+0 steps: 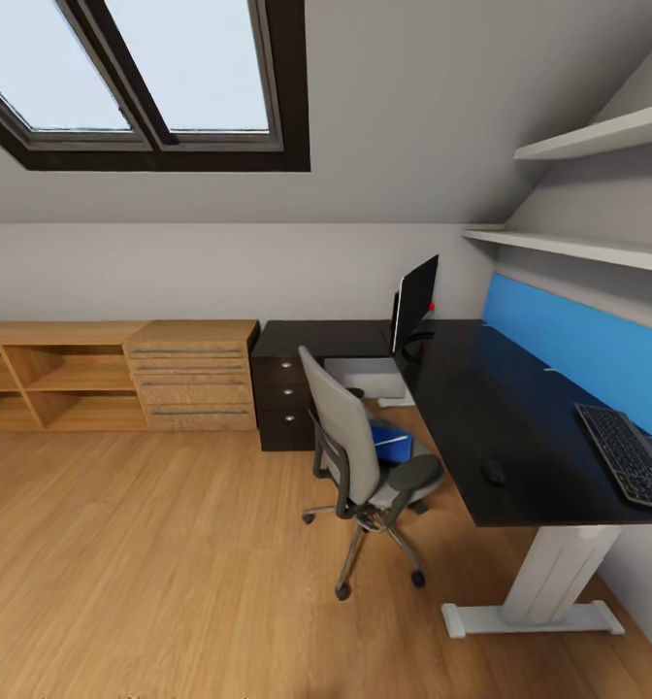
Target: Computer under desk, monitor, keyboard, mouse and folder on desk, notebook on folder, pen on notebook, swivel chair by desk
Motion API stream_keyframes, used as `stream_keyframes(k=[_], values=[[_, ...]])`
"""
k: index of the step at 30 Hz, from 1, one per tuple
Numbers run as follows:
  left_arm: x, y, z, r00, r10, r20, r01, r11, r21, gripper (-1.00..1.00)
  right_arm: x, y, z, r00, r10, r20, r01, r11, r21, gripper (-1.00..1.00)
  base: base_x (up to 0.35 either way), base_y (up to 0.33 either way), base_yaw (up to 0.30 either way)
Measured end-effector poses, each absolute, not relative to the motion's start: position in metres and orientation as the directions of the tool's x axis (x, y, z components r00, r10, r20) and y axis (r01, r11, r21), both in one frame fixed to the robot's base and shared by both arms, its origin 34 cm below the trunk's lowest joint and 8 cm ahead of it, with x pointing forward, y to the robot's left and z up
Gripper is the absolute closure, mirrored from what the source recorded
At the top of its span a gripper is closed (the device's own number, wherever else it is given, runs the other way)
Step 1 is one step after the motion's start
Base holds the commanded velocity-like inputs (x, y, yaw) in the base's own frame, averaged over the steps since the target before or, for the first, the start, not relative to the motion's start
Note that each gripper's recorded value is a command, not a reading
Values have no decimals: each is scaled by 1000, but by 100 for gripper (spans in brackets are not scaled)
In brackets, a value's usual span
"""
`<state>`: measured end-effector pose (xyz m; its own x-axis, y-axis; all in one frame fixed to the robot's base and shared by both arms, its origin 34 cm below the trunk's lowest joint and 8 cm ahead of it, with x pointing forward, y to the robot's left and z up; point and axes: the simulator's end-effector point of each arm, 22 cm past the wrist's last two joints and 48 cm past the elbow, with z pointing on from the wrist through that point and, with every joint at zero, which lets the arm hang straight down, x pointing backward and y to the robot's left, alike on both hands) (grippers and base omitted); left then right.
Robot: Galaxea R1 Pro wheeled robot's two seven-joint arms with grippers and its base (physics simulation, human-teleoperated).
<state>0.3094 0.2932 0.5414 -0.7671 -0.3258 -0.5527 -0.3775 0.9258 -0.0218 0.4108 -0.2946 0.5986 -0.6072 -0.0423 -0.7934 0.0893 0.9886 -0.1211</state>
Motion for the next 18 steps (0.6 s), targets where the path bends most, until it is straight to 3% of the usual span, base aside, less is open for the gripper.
stream_keyframes(k=[10, 18], values=[[310, 294, 527, -767, -324, -554, -376, 926, -21, -100, 412, -294, 584, -607, -44, -793, 87, 989, -121, -100, 0, 0, 239], [311, 295, 515, -766, -325, -554, -378, 926, -20, -100, 412, -293, 572, -607, -45, -793, 84, 989, -121, -100, 0, 0, 53]])
